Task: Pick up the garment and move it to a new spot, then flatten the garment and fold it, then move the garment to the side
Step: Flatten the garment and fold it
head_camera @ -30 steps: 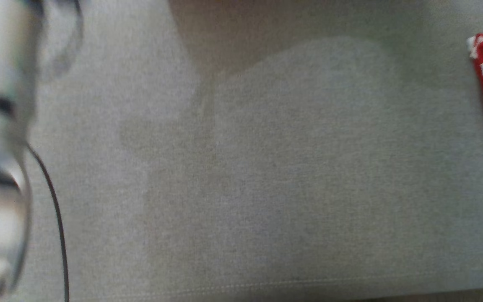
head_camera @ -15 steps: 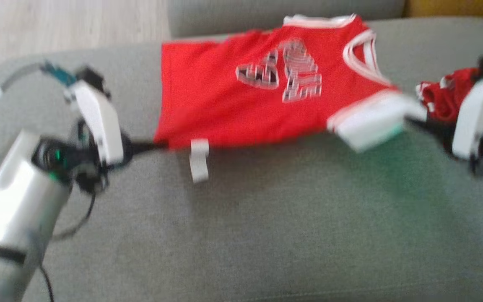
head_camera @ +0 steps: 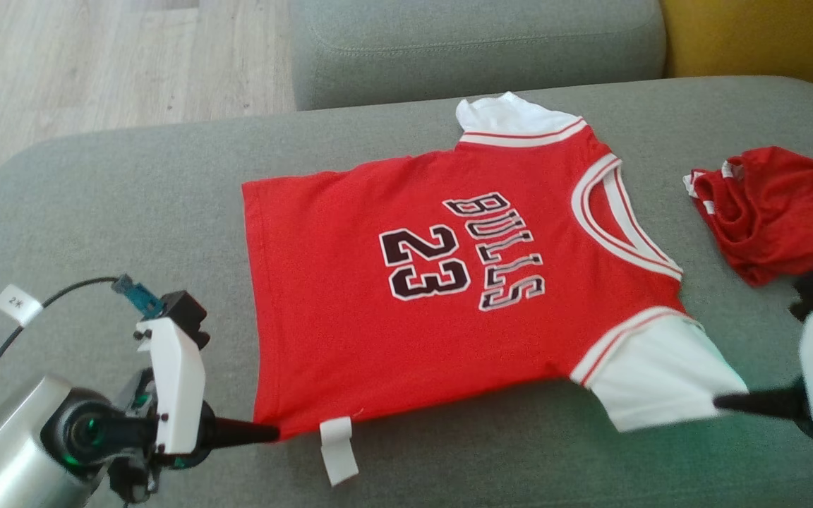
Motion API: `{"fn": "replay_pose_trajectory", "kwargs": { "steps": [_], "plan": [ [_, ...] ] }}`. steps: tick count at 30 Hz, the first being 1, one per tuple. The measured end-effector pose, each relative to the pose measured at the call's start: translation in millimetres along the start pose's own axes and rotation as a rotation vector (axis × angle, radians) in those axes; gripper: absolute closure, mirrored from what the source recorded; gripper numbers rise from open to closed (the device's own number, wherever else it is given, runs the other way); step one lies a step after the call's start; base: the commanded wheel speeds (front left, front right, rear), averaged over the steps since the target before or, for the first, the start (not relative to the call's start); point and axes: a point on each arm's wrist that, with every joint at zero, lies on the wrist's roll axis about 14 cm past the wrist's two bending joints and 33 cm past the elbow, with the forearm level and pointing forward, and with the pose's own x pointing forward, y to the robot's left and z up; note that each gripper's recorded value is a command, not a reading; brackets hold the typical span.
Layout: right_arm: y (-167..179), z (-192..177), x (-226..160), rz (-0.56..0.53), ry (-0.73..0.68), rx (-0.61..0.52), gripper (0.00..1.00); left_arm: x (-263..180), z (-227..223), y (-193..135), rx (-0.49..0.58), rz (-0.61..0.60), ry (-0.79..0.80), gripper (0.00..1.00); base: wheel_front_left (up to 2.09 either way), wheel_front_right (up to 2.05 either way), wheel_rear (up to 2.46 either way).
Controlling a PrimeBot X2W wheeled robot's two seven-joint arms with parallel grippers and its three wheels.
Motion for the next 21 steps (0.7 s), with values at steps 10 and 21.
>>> {"fn": "replay_pose_trajectory", "kwargs": {
  "steps": [10, 21],
  "plan": [
    [5.4, -8.3, -11.7, 0.048, 0.060, 0.013, 1.00, -0.4, -6.6, -0.1, 0.003, 0.008, 0.086, 1.00, 0.00, 0.00, 0.00],
    [-5.1, 72.0, -11.9, 0.023, 0.034, 0.008, 1.00, -7.2, 45.9, 8.0, -0.003, 0.046, 0.150, 1.00, 0.00, 0.00, 0.00]
  ]
}}
